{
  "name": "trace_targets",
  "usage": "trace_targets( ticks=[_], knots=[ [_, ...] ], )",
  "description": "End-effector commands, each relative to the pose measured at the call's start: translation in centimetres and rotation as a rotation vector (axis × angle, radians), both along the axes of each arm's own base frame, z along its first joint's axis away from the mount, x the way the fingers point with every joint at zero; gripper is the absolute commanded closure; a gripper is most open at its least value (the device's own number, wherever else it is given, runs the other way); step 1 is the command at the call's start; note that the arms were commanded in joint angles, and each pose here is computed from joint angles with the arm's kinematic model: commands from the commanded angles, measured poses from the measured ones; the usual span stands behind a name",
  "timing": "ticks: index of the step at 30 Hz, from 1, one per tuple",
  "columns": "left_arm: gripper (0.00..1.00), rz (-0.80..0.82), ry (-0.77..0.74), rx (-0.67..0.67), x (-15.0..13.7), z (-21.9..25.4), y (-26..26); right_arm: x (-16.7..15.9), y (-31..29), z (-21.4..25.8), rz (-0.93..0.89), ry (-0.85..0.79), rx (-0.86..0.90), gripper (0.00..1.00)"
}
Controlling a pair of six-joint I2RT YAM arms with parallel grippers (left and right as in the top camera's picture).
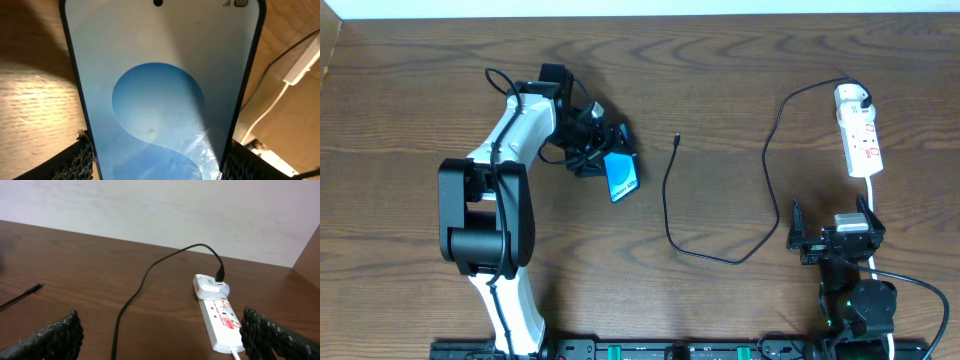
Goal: Plug charger to phone and switch on socket
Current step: 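Carry the phone with the left gripper toward the black cable connector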
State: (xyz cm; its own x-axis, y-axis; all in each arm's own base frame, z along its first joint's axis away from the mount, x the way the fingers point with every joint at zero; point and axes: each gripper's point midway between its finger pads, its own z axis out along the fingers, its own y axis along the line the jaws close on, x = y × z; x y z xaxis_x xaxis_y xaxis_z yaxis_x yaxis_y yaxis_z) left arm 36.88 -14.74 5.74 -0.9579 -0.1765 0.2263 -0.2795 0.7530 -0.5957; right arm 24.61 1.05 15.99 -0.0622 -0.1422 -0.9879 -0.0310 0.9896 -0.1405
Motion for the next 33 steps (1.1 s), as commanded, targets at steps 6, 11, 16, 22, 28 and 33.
trace_targets(
  ticks=[6, 11, 16, 22, 28, 33],
  knots=[
    [0.31, 0.09, 0.069, -0.143, -0.1, 3.0, -1.8, 0.0, 0.0, -0.1, 0.0, 0.0, -0.007, 0.01],
    [0.32, 0.145, 0.136, -0.204, -0.1, 3.9, -2.4, 0.0, 0.0, -0.1, 0.0, 0.0, -0.007, 0.01],
    [0.32, 0.214, 0.205, -0.253, 0.2, 4.6, -2.6, 0.0, 0.0, -0.1, 0.0, 0.0, -0.007, 0.01],
    [0.32, 0.301, 0.321, -0.329, 0.3, 5.9, -2.9, 0.0, 0.0, -0.1, -0.001, 0.0, -0.007, 0.01],
    [0.32, 0.319, 0.384, -0.407, 0.2, 7.2, -3.6, 0.0, 0.0, -0.1, 0.0, 0.0, -0.007, 0.01],
    [0.32, 0.306, 0.399, -0.466, 0.1, 8.2, -4.0, 0.0, 0.0, -0.1, 0.0, 0.0, -0.007, 0.01]
  ],
)
